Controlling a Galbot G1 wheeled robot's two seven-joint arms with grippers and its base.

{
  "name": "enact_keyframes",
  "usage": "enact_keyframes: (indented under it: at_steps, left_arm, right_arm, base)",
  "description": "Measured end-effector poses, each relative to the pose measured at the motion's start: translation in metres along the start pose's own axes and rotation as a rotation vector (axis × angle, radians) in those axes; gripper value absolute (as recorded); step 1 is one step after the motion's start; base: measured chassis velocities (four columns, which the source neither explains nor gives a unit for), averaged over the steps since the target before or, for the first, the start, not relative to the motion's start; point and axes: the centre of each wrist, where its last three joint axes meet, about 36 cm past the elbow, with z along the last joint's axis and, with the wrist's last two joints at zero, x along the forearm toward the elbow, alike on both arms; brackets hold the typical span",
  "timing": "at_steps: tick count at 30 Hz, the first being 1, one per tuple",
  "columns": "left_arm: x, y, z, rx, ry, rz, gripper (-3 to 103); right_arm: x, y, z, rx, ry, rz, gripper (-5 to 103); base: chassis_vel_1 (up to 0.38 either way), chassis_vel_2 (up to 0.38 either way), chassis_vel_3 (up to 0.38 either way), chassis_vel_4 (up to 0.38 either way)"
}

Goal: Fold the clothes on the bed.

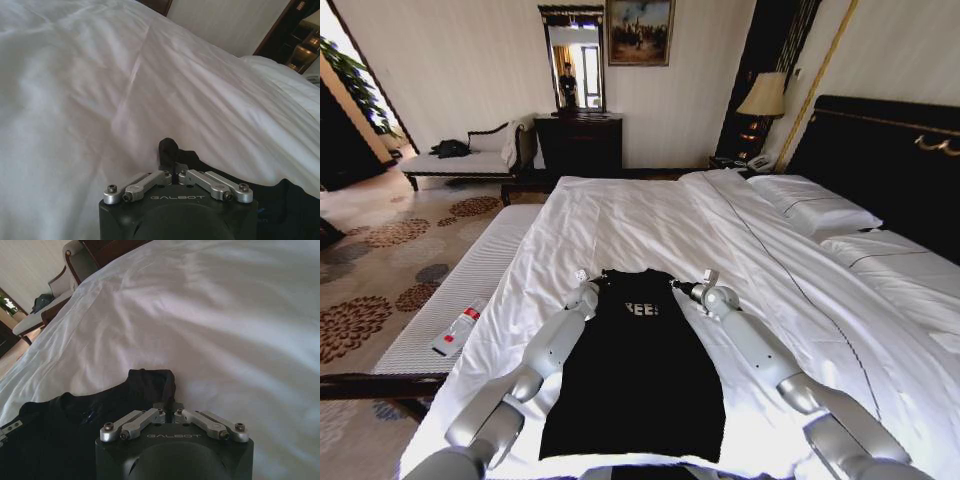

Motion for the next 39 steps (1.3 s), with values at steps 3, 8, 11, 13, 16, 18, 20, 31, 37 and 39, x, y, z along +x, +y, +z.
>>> enact_keyframes:
  at_steps: [3, 8, 11, 13, 16, 18, 20, 31, 37, 39]
  left_arm:
    - [0.004, 0.003, -0.006, 0.004, -0.013, 0.008, 1]
    - [0.012, 0.009, -0.025, 0.003, -0.047, 0.016, 1]
    - [0.029, 0.026, -0.069, -0.022, -0.119, 0.025, 1]
    - [0.035, 0.030, -0.082, -0.030, -0.138, 0.031, 1]
    - [0.054, 0.031, -0.122, -0.040, -0.192, 0.067, 1]
    - [0.058, 0.030, -0.130, -0.043, -0.203, 0.077, 1]
    - [0.062, 0.028, -0.144, -0.047, -0.219, 0.090, 1]
    - [0.052, 0.034, -0.185, -0.053, -0.233, 0.097, 1]
    - [0.022, 0.018, -0.197, -0.040, -0.222, 0.102, 1]
    - [0.012, 0.011, -0.197, -0.047, -0.220, 0.102, 1]
  right_arm:
    - [0.004, 0.001, -0.005, 0.021, -0.009, 0.000, 2]
    - [0.014, 0.007, -0.019, 0.073, -0.048, -0.004, 2]
    - [0.027, 0.017, -0.044, 0.164, -0.110, -0.017, 2]
    - [0.030, 0.020, -0.050, 0.184, -0.123, -0.022, 2]
    - [0.034, 0.038, -0.068, 0.230, -0.154, -0.052, 2]
    - [0.034, 0.043, -0.072, 0.242, -0.161, -0.061, 2]
    - [0.031, 0.056, -0.081, 0.263, -0.173, -0.077, 2]
    - [0.008, 0.092, -0.144, 0.296, -0.227, -0.081, 2]
    - [-0.027, 0.097, -0.134, 0.277, -0.211, -0.057, 2]
    - [-0.031, 0.093, -0.132, 0.270, -0.213, -0.044, 2]
  base:
    - [0.000, 0.000, 0.000, 0.000]
    - [0.000, 0.000, 0.000, 0.000]
    - [0.000, 0.000, 0.000, 0.000]
    - [0.000, 0.000, 0.000, 0.000]
    - [0.000, 0.000, 0.000, 0.000]
    - [0.000, 0.000, 0.000, 0.000]
    - [0.000, 0.000, 0.000, 0.000]
    - [0.000, 0.000, 0.000, 0.000]
    - [0.000, 0.000, 0.000, 0.000]
    - [0.000, 0.000, 0.000, 0.000]
